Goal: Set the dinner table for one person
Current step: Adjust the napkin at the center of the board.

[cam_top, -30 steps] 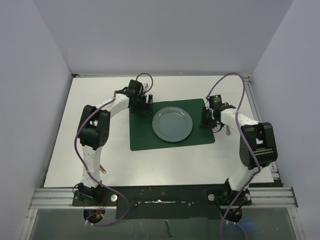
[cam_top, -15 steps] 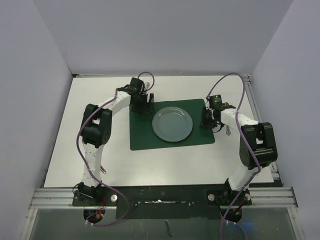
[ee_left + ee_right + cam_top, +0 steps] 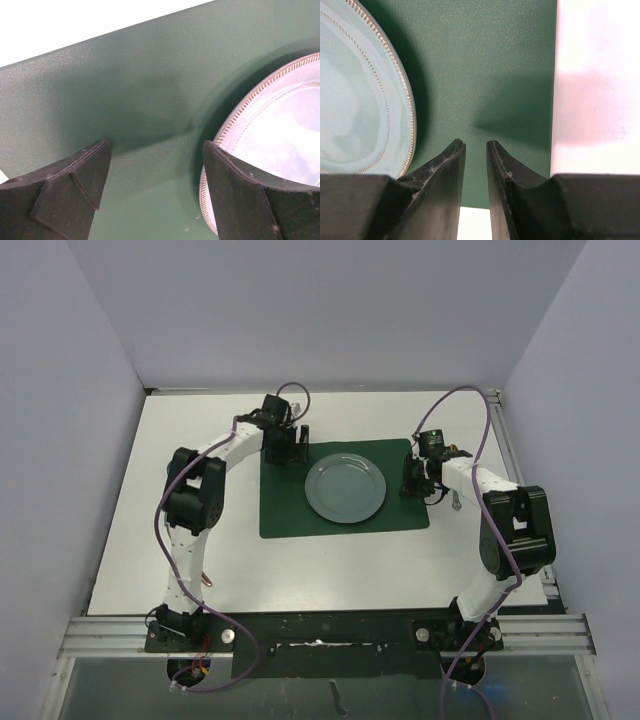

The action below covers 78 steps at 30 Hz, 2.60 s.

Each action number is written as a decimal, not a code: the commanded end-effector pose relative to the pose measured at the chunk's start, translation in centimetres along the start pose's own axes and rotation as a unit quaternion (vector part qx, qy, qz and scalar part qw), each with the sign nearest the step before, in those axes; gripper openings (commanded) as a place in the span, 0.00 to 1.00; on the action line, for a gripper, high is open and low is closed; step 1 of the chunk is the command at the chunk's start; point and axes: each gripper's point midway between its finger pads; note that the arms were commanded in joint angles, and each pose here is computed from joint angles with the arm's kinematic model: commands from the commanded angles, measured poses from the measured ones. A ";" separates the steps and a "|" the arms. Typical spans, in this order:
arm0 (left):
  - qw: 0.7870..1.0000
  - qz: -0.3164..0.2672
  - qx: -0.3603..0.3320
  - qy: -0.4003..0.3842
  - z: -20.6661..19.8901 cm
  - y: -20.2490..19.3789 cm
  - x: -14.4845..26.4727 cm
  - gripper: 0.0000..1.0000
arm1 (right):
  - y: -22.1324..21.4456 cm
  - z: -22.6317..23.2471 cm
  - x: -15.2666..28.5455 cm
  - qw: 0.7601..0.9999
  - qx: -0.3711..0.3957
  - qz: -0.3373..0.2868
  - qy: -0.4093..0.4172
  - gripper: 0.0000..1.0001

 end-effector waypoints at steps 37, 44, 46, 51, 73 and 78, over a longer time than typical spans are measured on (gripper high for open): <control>0.985 -0.090 0.097 0.112 3.4 -3.2 8.5 0.73 | 1.4 -6.9 -1.9 0.996 -0.082 -0.026 -0.017 0.32; 0.986 -0.087 0.096 0.108 3.4 -3.3 8.0 0.73 | 0.1 -6.1 -3.1 0.995 -0.102 -0.010 0.015 0.30; 0.986 -0.085 0.096 0.107 3.3 -3.3 7.9 0.73 | -0.2 -5.9 -3.4 0.994 -0.105 -0.005 0.020 0.30; 0.986 -0.084 0.094 0.107 3.4 -3.3 7.7 0.73 | -0.6 -5.6 -3.7 0.994 -0.109 0.001 0.029 0.30; 0.987 -0.063 0.091 0.113 3.8 -3.8 5.9 0.73 | -2.7 -5.4 -4.3 0.992 -0.112 0.034 0.036 0.00; 0.987 -0.062 0.091 0.114 3.8 -3.7 5.6 0.73 | -2.9 -5.5 -3.7 0.993 -0.112 0.034 0.033 0.00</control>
Point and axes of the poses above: each gripper's point midway between its finger pads, its own x axis back along the fingers, its own z axis along the line the jaws close on, y = z × x, and after that the axes turned 2 degrees about x, right-handed
